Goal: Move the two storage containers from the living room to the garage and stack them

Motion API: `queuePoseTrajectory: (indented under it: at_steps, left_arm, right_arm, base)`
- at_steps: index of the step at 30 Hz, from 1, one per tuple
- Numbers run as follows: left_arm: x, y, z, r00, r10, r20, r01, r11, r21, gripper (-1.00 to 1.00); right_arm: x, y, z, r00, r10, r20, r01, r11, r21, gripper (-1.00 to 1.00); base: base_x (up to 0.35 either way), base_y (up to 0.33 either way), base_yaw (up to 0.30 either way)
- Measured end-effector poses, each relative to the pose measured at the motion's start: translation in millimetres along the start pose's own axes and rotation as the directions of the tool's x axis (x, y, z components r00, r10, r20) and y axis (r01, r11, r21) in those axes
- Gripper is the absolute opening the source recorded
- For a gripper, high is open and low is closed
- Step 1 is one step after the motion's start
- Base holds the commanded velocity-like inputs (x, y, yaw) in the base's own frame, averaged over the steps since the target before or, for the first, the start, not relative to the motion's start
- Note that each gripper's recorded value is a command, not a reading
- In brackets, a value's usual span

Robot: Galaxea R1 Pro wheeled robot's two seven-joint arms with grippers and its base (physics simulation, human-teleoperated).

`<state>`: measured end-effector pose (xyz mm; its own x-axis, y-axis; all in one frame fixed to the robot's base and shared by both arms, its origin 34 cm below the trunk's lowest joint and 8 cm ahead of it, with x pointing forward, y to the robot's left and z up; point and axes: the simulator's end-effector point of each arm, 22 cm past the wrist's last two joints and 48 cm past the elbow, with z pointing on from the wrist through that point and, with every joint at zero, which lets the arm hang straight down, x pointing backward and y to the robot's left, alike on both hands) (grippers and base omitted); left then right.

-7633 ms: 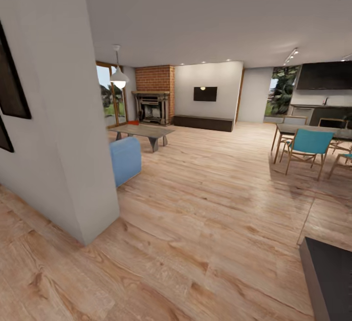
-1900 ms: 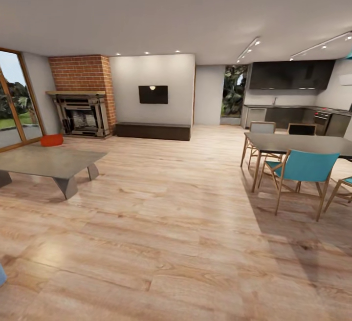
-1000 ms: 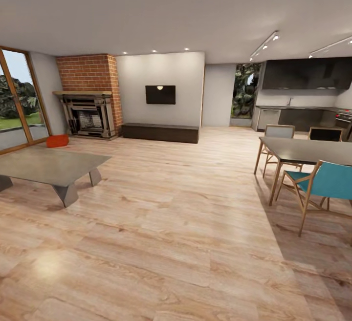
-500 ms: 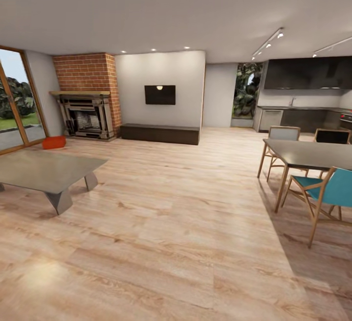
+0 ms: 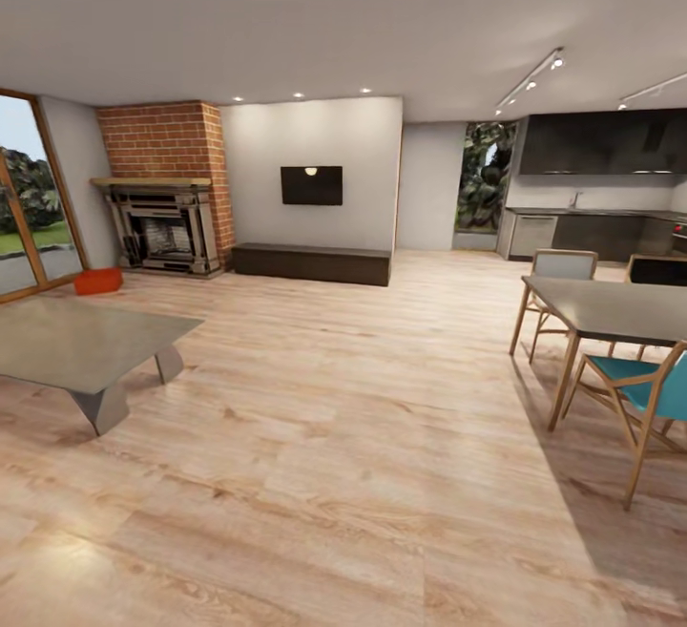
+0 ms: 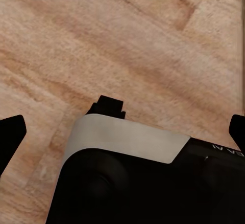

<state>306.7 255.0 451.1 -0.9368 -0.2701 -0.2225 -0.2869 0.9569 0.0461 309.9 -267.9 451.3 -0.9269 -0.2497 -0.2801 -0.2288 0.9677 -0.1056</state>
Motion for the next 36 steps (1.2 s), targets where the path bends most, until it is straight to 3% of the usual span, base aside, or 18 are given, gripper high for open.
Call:
queuePoseTrajectory:
  at_steps: [14, 23, 36]
  left_arm:
    - [0.5, 0.0, 0.0, 1.0, 0.0, -0.001, 0.0, 1.0, 0.0, 1.0]
    - [0.3, 0.0, 0.0, 1.0, 0.0, 0.0, 0.0, 1.0, 0.0, 1.0]
    - [0.2, 0.1, 0.0, 1.0, 0.0, 0.0, 0.0, 1.0, 0.0, 1.0]
  right_arm:
    - [-0.2, 1.4, 0.0, 1.0, 0.0, 0.0, 0.0, 1.0, -0.002, 1.0]
    - [-0.3, -4.1, 0.0, 1.0, 0.012, 0.004, -0.012, 1.0, 0.007, 1.0]
    - [-0.2, -4.9, 0.0, 1.0, 0.01, 0.005, -0.01, 1.0, 0.007, 1.0]
  base:
    - [0.326, 0.0, 0.001]
    - [0.326, 0.0, 0.167]
    - [0.326, 0.0, 0.016]
